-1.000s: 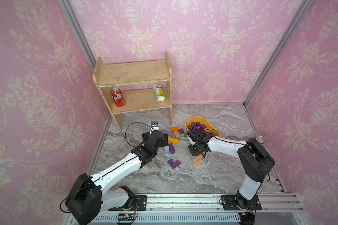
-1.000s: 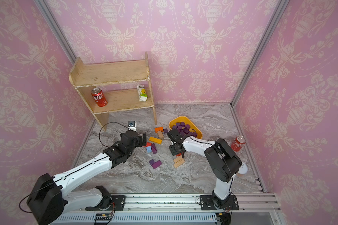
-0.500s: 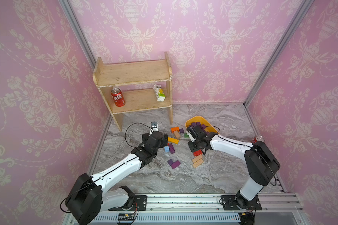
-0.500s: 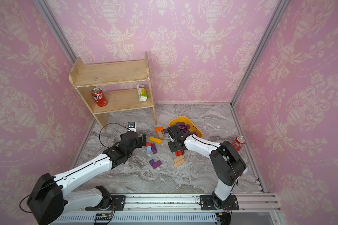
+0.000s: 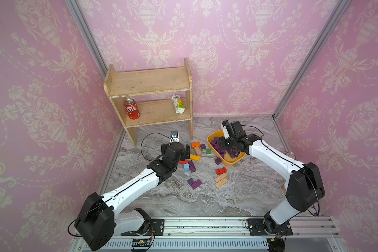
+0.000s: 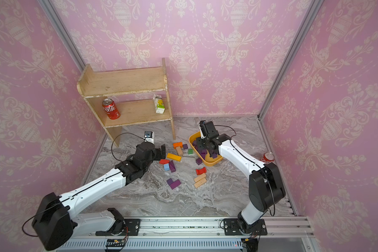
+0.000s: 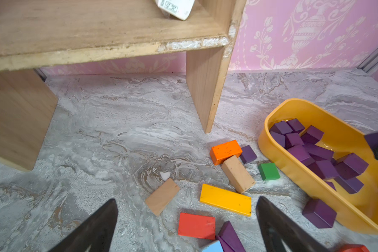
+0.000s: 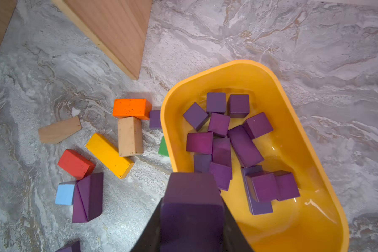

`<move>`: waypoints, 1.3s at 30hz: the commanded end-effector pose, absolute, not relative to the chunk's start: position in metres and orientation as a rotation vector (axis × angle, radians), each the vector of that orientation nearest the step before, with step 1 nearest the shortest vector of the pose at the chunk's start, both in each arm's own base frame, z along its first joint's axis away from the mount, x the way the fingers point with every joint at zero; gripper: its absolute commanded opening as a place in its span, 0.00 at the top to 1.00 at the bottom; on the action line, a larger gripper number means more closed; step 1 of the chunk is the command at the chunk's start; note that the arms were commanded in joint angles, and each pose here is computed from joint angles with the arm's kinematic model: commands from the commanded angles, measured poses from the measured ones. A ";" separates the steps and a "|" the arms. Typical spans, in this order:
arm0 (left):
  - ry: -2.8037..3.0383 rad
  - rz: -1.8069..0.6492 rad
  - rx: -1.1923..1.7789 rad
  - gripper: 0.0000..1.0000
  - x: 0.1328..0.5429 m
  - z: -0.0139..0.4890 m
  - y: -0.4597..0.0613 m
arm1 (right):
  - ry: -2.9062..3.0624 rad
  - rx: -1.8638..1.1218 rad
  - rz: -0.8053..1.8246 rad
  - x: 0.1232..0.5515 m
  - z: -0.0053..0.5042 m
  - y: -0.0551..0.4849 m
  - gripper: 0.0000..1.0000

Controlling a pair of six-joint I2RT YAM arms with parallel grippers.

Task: Pick purple bricks into the storage bin
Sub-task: Place the building block in the storage box, then pick up the building block from the center of the board.

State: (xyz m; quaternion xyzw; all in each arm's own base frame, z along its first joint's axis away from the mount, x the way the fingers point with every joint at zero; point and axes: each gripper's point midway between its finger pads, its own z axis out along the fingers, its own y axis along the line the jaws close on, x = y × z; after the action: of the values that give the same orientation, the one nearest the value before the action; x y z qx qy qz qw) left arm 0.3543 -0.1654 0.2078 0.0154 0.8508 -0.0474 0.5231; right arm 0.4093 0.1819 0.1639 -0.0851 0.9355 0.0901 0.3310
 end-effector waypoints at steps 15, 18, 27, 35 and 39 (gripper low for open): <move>2.080 -0.302 0.284 0.01 0.391 0.209 -0.239 | 2.481 -0.135 0.215 0.416 0.148 0.139 0.20; 2.081 -0.310 0.317 0.01 0.398 0.206 -0.248 | 2.478 -0.125 0.237 0.411 0.147 0.139 0.20; 2.123 -0.295 0.347 0.01 0.421 0.179 -0.267 | 2.412 -0.100 0.274 0.379 0.160 0.129 0.19; 2.156 -0.344 0.387 0.01 0.439 0.159 -0.293 | 2.368 -0.125 0.273 0.363 0.171 0.123 0.18; 2.199 -0.314 0.429 0.01 0.443 0.152 -0.302 | 2.295 -0.134 0.371 0.357 0.187 0.130 0.18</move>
State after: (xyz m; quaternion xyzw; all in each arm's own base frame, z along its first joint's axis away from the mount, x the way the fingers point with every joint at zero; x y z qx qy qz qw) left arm 0.4402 -0.2909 0.1475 0.1482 0.8803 -0.1245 0.4332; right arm 0.3608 0.1249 0.1711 -0.0477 0.9209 0.1161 0.3689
